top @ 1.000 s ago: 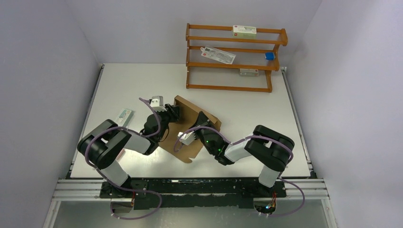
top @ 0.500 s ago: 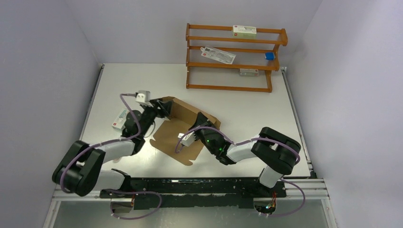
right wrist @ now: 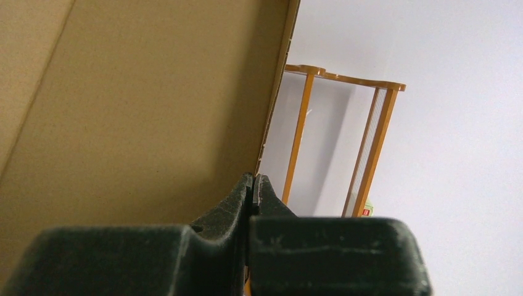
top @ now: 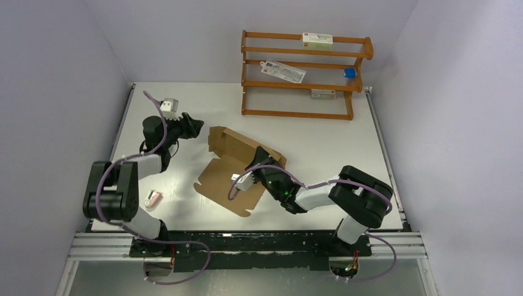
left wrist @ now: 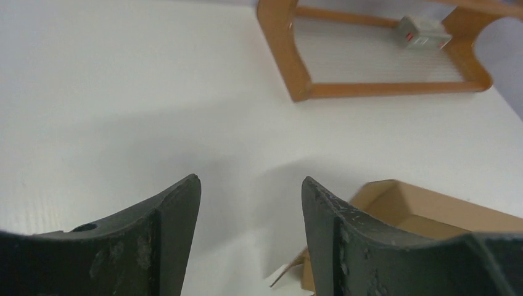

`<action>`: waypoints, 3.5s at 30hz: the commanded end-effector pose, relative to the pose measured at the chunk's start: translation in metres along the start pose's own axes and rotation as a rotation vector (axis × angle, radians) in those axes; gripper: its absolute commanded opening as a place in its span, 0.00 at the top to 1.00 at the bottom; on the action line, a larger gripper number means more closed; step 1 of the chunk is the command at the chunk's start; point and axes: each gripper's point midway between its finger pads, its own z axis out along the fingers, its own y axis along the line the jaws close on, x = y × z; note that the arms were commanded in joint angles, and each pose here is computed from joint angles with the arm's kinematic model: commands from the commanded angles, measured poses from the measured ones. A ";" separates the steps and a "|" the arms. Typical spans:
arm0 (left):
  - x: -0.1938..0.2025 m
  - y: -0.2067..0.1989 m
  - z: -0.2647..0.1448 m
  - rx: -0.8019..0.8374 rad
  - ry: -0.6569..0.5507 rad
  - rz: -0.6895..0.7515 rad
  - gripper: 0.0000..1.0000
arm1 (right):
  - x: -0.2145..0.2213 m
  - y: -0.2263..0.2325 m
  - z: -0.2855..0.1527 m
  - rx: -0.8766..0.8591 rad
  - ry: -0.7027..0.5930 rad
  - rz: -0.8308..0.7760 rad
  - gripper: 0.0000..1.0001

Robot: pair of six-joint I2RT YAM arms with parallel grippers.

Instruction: Fold the paper box

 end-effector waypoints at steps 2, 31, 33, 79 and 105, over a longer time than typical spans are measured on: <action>0.042 0.004 0.018 0.098 0.220 -0.061 0.35 | -0.001 0.002 -0.002 -0.030 -0.015 -0.034 1.00; 0.072 -0.091 -0.015 0.525 0.278 -0.102 0.46 | 0.001 -0.006 0.005 -0.028 0.004 -0.126 1.00; 0.074 -0.095 -0.015 0.538 0.273 -0.104 0.46 | 0.001 -0.007 0.005 -0.030 0.001 -0.127 1.00; 0.015 -0.048 -0.021 0.230 0.134 -0.111 0.31 | 0.000 -0.004 0.002 -0.045 -0.003 -0.131 1.00; 0.077 -0.063 -0.007 0.451 0.315 -0.144 0.39 | -0.006 -0.009 0.004 -0.051 -0.027 -0.153 1.00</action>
